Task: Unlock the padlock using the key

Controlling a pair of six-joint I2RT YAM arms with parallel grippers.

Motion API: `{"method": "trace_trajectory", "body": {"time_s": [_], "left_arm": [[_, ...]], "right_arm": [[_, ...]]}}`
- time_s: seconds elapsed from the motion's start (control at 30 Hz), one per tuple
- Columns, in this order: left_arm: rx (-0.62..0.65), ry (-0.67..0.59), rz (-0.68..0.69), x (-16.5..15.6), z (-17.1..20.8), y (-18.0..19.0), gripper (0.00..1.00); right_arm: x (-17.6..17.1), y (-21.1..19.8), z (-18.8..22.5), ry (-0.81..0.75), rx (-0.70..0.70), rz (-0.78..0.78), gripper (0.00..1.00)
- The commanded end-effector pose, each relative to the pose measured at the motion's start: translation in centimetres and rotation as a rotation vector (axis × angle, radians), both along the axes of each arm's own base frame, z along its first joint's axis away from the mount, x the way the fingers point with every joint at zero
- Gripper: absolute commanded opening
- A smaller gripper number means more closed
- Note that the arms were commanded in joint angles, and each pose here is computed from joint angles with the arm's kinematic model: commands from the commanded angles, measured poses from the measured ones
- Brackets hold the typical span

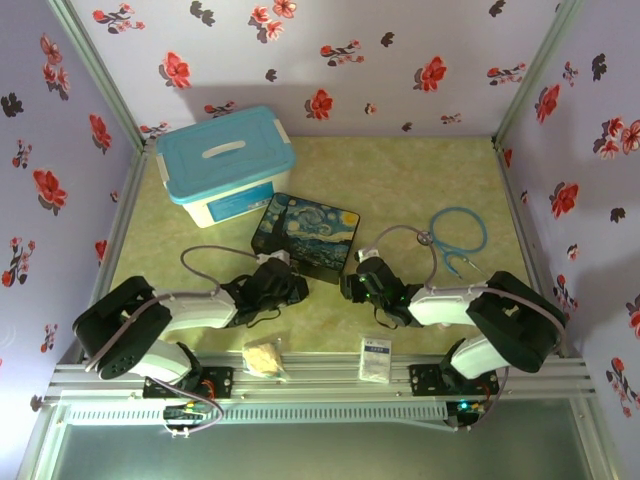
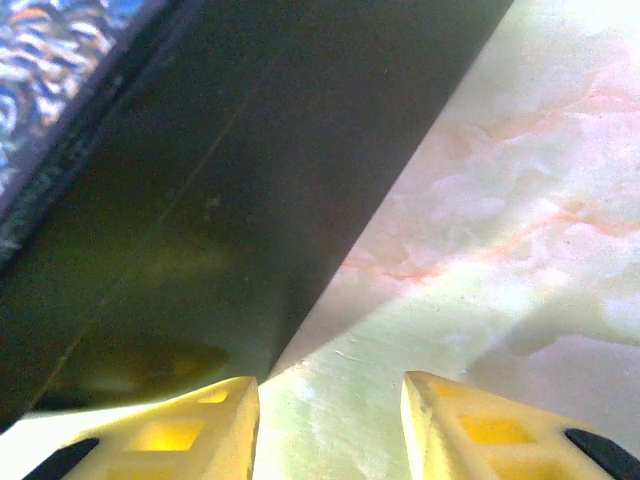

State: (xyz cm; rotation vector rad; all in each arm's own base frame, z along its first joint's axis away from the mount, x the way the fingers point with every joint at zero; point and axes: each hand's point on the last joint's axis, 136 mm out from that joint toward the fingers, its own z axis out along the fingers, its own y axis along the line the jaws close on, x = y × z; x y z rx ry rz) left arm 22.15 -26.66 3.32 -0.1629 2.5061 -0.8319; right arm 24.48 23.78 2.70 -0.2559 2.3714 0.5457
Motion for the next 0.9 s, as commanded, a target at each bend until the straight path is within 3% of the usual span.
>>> {"method": "trace_trajectory", "body": {"time_s": [0.0, 0.13, 0.43, 0.6, 0.67, 0.87], "left_arm": [[0.065, -0.019, 0.083, 0.2, -1.0, 2.1, 0.26], [0.164, -0.035, 0.105, -0.1, -1.6, 3.1, 0.31], [0.19, -0.052, 0.101, -0.2, -2.6, 2.2, 0.33], [0.365, -0.096, 0.089, -0.5, -1.4, 3.2, 0.27], [0.444, -0.112, 0.076, -0.5, -0.8, 3.7, 0.18], [0.582, -0.097, 0.058, -0.9, -1.3, 4.8, 0.2]], "right_arm": [[0.9, -0.1, 1.2, -0.033, 0.01, -0.026, 0.42], [0.8, -0.3, 1.2, -0.034, 0.004, -0.028, 0.42], [0.7, -0.6, 1.0, -0.033, -0.012, -0.031, 0.43], [0.6, -0.8, 0.7, -0.028, -0.019, -0.036, 0.42], [0.6, -0.8, 0.6, -0.027, -0.02, -0.037, 0.42], [0.6, -0.8, 0.3, -0.022, -0.025, -0.034, 0.43]]}}
